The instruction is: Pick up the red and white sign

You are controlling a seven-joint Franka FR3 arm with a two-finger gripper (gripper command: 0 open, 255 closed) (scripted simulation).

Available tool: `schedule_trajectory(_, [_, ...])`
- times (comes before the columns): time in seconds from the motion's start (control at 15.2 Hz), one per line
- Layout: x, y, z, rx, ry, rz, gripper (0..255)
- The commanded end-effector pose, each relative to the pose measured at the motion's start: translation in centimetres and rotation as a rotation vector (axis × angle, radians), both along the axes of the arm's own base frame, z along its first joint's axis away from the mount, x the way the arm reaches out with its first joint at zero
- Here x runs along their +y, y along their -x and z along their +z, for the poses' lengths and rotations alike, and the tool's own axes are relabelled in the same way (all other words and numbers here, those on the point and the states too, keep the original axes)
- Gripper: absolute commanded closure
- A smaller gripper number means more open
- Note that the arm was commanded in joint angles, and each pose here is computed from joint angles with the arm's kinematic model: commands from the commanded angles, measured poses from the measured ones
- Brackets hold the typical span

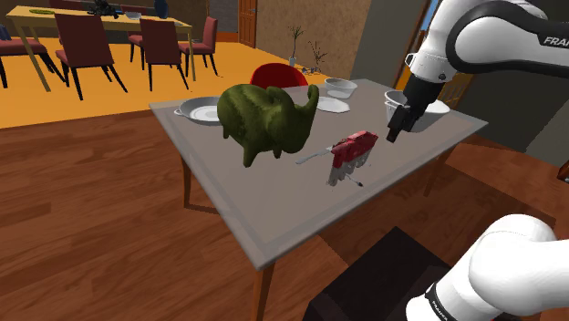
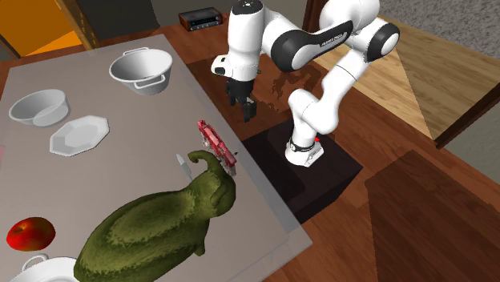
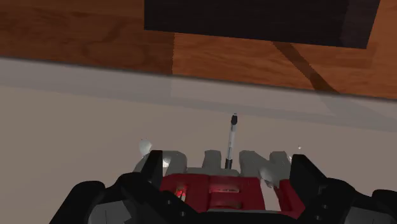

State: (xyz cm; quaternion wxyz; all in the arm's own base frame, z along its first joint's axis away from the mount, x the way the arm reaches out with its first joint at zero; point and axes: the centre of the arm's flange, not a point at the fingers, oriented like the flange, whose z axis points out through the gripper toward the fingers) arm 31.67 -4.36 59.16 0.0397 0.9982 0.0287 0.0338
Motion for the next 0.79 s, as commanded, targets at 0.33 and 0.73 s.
schedule_trajectory(0.33, [-3.6,-5.6,-2.1,0.067,0.009,0.768,0])
schedule_trajectory(0.73, [-2.2,-12.2,-4.8,0.136,0.019,1.558,0])
